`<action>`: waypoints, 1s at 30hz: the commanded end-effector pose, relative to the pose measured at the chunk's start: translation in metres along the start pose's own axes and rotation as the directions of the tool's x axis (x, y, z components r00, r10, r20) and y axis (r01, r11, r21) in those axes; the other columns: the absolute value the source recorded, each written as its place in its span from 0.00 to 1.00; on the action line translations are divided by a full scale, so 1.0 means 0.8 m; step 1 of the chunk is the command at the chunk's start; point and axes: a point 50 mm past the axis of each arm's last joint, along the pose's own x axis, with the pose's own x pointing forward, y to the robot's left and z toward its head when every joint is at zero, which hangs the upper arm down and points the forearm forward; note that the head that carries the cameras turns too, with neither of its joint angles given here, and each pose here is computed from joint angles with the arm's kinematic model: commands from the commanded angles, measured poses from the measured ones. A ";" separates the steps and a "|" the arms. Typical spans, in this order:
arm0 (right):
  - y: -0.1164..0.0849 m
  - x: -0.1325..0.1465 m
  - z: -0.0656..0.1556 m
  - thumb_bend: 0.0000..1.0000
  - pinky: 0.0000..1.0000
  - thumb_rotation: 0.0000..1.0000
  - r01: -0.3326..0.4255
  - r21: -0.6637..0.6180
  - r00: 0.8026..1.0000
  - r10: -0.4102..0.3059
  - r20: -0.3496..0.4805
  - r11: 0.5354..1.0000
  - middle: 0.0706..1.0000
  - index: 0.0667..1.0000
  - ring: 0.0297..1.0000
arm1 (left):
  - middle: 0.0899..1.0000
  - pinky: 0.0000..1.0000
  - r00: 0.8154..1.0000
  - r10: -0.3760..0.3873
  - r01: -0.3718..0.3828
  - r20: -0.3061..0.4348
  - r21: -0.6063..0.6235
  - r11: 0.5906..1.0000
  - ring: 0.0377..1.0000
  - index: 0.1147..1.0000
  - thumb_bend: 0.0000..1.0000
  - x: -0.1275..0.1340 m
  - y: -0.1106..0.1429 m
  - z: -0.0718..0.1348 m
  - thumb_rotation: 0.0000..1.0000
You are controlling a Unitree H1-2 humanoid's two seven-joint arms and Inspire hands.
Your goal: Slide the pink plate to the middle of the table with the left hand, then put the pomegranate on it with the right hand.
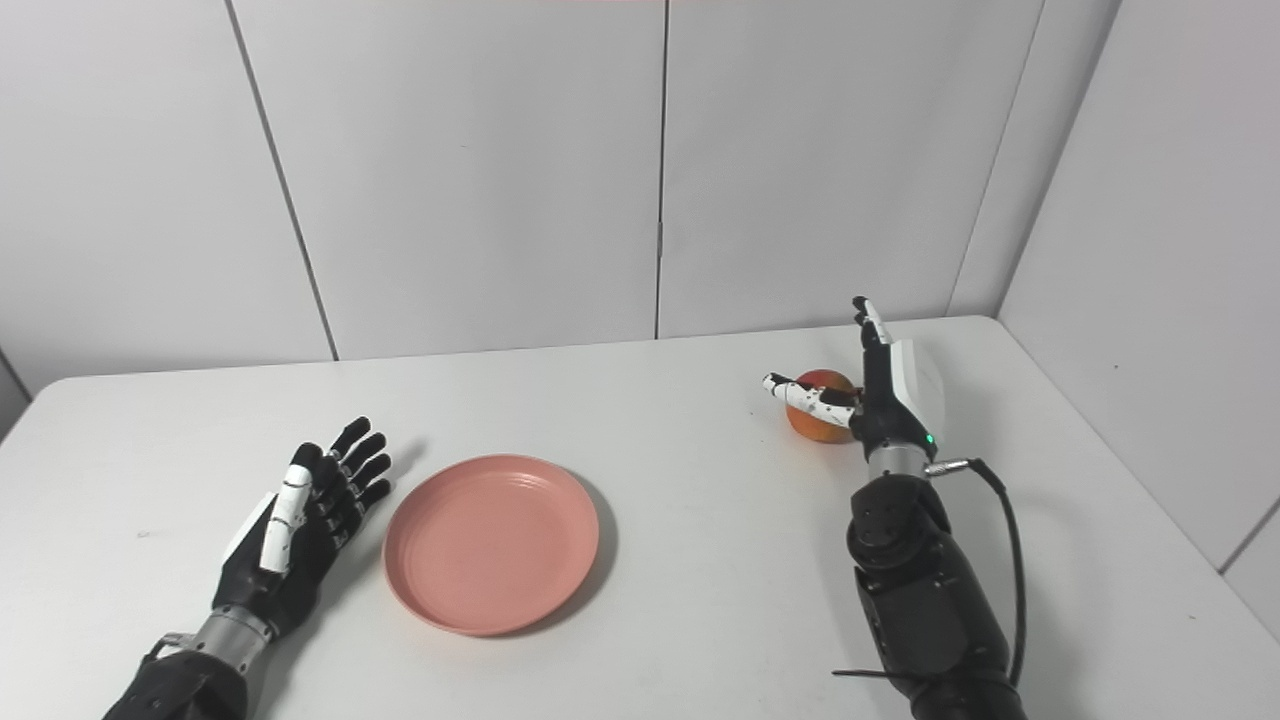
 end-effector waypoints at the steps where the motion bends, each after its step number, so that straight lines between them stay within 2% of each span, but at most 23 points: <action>1: -0.018 0.023 0.031 0.90 0.78 0.32 0.037 -0.004 0.997 -0.037 0.065 0.999 0.90 0.92 0.87 | 0.97 0.97 0.999 -0.022 0.022 0.044 -0.002 1.000 0.97 0.97 0.67 0.006 -0.004 0.012 1.00; 5: -0.013 0.022 0.028 0.90 0.75 0.28 0.029 -0.017 0.998 -0.028 0.058 0.999 0.88 0.90 0.85 | 0.97 0.97 0.999 -0.023 0.023 0.043 -0.004 1.000 0.98 0.97 0.67 0.006 -0.005 0.012 1.00; 10: -0.009 0.023 0.023 0.88 0.77 0.27 0.011 -0.047 0.999 -0.009 0.047 0.999 0.88 0.90 0.86 | 0.97 0.98 0.999 -0.021 0.021 0.040 -0.008 1.000 0.98 0.97 0.67 0.006 -0.006 0.013 1.00; 19: -0.004 0.024 0.016 0.83 0.73 0.17 -0.001 -0.063 1.000 0.003 0.027 0.998 0.85 0.87 0.82 | 0.97 0.97 0.999 -0.023 0.023 0.038 -0.004 1.000 0.98 0.97 0.67 0.006 -0.005 0.013 1.00; 23: -0.003 0.022 0.012 0.79 0.71 0.12 0.027 -0.067 0.999 -0.025 0.031 0.997 0.82 0.84 0.79 | 0.98 0.98 0.999 -0.026 0.027 0.036 -0.006 1.000 0.98 0.97 0.68 0.007 -0.004 0.013 1.00; 25: -0.002 0.021 0.010 0.75 0.64 0.05 0.046 -0.070 0.998 -0.043 0.037 0.996 0.78 0.80 0.73 | 0.97 0.97 0.999 -0.024 0.025 0.037 -0.006 1.000 0.98 0.97 0.68 0.007 -0.005 0.013 1.00; 27: -0.001 0.021 0.008 0.73 0.63 0.03 0.062 -0.051 0.997 -0.060 0.046 0.997 0.77 0.79 0.72 | 0.97 0.97 0.999 -0.023 0.023 0.036 -0.006 1.000 0.98 0.97 0.68 0.007 -0.005 0.013 1.00; 30: 0.000 0.020 0.005 0.69 0.56 0.00 0.089 -0.015 0.995 -0.088 0.054 0.996 0.73 0.75 0.66 | 0.97 0.97 0.999 -0.020 0.020 0.035 -0.009 1.000 0.98 0.97 0.68 0.007 -0.006 0.013 1.00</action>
